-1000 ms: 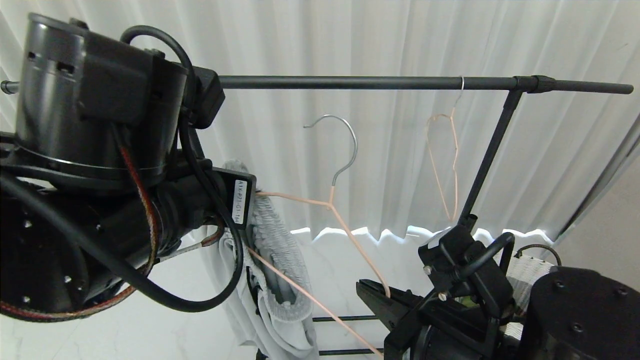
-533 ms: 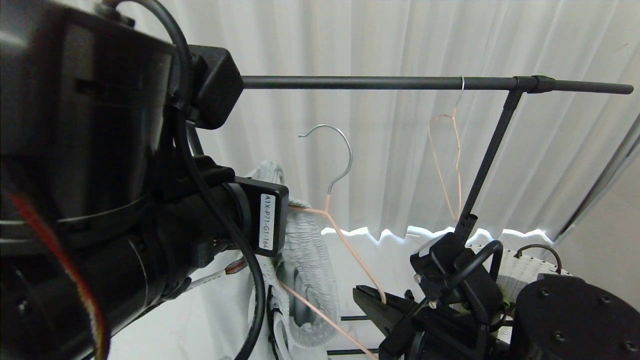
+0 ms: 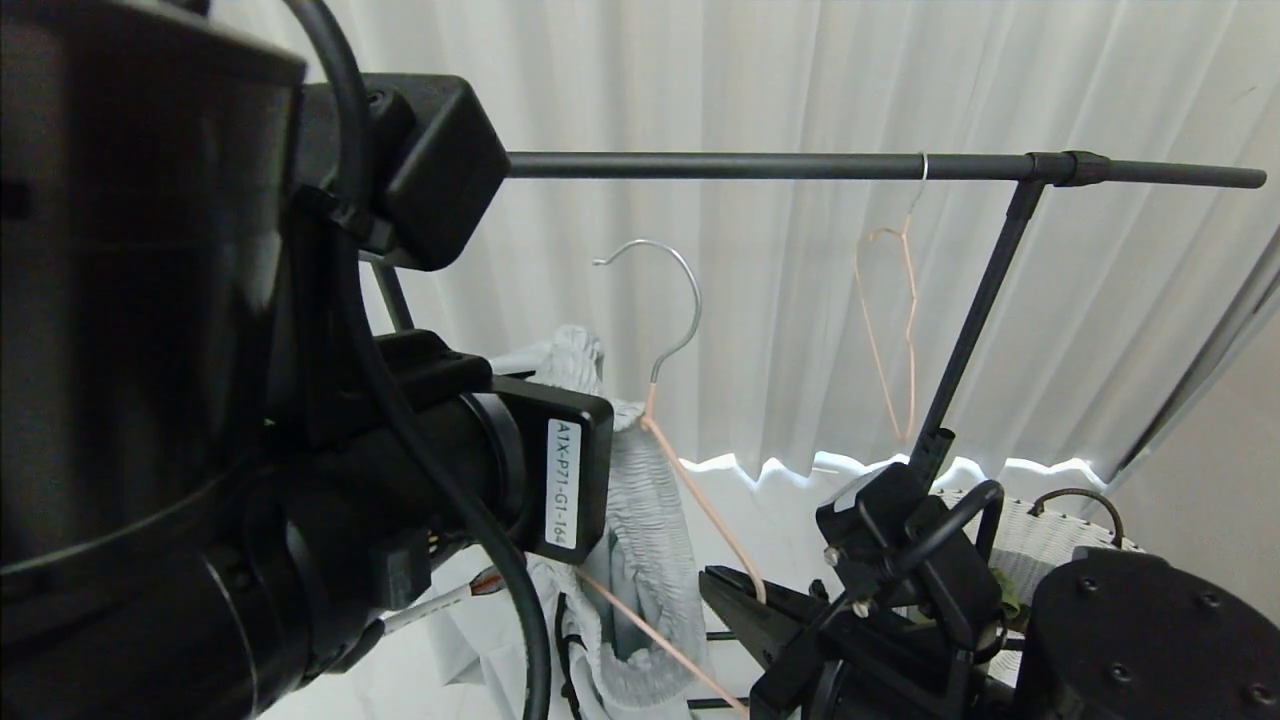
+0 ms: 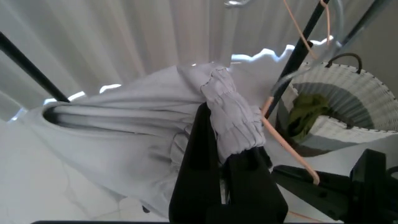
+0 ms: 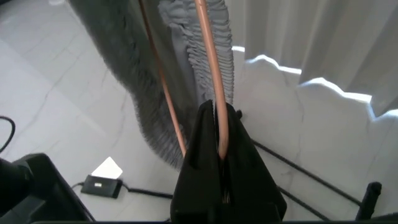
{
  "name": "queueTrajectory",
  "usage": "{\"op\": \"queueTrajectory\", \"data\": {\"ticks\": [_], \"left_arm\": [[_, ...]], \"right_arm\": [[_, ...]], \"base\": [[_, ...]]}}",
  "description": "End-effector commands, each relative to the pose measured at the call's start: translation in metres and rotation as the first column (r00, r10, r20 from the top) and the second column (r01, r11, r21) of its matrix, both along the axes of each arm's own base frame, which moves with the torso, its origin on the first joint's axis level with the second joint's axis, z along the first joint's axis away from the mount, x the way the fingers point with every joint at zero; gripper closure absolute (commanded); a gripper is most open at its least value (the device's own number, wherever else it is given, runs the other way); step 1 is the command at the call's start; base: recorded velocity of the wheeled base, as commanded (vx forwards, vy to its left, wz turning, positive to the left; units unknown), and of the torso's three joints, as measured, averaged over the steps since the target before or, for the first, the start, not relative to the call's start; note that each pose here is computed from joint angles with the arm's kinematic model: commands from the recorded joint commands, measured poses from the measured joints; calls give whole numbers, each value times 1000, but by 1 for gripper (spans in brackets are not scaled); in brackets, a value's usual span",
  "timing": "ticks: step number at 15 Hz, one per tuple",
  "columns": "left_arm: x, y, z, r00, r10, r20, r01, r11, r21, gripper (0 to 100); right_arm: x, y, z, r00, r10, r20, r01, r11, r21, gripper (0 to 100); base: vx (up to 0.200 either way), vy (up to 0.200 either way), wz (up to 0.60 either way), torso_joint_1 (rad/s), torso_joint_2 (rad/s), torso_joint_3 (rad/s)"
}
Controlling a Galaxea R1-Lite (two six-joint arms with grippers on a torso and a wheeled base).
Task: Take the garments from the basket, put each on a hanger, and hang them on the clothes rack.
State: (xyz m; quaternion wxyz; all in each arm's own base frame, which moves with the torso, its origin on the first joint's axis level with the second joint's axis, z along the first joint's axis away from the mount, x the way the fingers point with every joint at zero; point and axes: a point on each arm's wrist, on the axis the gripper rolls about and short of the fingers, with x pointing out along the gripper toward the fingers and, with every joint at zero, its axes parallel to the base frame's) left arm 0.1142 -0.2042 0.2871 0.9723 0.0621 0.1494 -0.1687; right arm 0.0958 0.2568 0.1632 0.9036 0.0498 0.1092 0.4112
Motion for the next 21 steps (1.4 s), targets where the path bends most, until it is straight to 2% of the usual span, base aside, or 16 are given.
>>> {"op": "queueTrajectory", "data": {"ticks": [1, 9, 12, 18, 19, 21], "left_arm": [[-1, 0, -5, 1000, 0, -8, 1, 1000, 15, 100], [-3, 2, -10, 1000, -1, -14, 1, 1000, 25, 100], [-10, -1, -16, 999, -36, -24, 37, 998, 47, 100], [-10, -1, -20, 999, -34, -28, 36, 997, 63, 100], [-10, -1, -20, 999, -35, -28, 37, 997, 65, 0], [-11, -1, -21, 999, -39, -30, 41, 997, 65, 0]], "right_arm": [[0, -1, 1, 1000, 0, 7, 0, 1000, 5, 100], [0, -1, 14, 993, -10, 118, 1, 998, 70, 100], [1, -1, 15, 992, -24, 126, 14, 997, 76, 100], [1, -5, 24, 985, -34, 169, 17, 994, 104, 100], [1, -5, 24, 985, -34, 170, 17, 994, 104, 100], [1, -6, 25, 984, -35, 173, 17, 994, 107, 100]], "base": [[0, 0, 0, 0, 0, 0], [0, 0, 0, 0, 0, 0], [0, 0, 0, 0, 0, 0], [0, 0, 0, 0, 0, 0], [0, 0, 0, 0, 0, 0], [0, 0, 0, 0, 0, 0]]}}
